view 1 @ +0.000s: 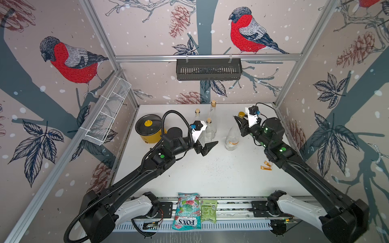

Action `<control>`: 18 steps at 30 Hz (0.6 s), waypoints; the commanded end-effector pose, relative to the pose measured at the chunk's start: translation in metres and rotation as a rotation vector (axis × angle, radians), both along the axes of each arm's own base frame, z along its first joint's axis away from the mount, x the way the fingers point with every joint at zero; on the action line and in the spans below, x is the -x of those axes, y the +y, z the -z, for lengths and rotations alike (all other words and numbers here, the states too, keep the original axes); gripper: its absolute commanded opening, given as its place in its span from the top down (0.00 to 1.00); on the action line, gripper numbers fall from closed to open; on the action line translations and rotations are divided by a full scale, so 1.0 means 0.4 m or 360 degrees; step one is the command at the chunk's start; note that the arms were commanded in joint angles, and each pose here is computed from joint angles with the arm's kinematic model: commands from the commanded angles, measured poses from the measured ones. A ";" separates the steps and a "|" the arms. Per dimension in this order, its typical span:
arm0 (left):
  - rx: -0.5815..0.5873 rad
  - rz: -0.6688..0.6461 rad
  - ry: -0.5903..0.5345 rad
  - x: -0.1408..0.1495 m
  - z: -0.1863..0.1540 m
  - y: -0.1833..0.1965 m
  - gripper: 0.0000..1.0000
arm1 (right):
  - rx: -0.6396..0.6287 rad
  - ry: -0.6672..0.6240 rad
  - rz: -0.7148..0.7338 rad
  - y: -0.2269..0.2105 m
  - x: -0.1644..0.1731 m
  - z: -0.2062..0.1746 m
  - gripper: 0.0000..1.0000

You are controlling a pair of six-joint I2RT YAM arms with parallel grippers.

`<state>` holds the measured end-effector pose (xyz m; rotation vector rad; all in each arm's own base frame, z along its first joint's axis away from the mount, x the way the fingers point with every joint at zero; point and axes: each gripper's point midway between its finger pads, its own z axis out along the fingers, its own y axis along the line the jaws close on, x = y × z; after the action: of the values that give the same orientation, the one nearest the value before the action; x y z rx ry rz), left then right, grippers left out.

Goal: Remove the label from the bottle
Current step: Pick up the bottle from the center of the board, then place the bottle at the center of the board.

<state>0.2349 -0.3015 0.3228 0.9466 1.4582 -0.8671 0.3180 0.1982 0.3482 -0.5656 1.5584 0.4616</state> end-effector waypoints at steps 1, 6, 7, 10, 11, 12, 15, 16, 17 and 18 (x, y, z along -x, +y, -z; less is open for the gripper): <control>0.0016 0.0174 -0.0075 0.060 -0.015 -0.020 0.01 | 0.0029 -0.0174 -0.0357 0.058 0.095 -0.050 0.84; 0.0044 0.0365 -0.0087 0.126 -0.018 -0.031 0.01 | 0.0090 -0.0348 -0.0743 0.109 0.225 -0.051 0.86; 0.0043 0.0382 -0.0085 0.132 -0.014 -0.032 0.01 | 0.0098 -0.0374 -0.0800 0.118 0.245 -0.048 0.87; 0.0037 0.0462 -0.0077 0.157 -0.001 -0.041 0.01 | 0.0109 -0.0418 -0.1003 0.151 0.306 -0.029 0.90; 0.0031 0.0483 -0.0075 0.164 0.002 -0.046 0.01 | 0.0107 -0.0421 -0.1058 0.163 0.322 -0.024 0.90; 0.0019 0.0501 -0.0065 0.170 0.010 -0.050 0.01 | 0.0106 -0.0421 -0.1107 0.177 0.337 -0.019 0.90; -0.0008 0.0539 -0.0034 0.179 0.029 -0.058 0.01 | 0.0112 -0.0420 -0.1236 0.217 0.377 -0.011 0.90; -0.0012 0.0544 -0.0026 0.180 0.032 -0.059 0.01 | 0.0116 -0.0422 -0.1265 0.227 0.386 -0.010 0.90; -0.0018 0.0541 -0.0015 0.179 0.036 -0.060 0.01 | 0.0116 -0.0421 -0.1289 0.236 0.393 -0.011 0.90; -0.0023 0.0537 -0.0003 0.178 0.041 -0.060 0.01 | 0.0115 -0.0420 -0.1307 0.243 0.399 -0.011 0.90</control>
<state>0.1685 -0.3245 0.3072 1.1988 1.3452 -1.0823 0.1703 0.2889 0.3256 -1.2472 1.2122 0.9069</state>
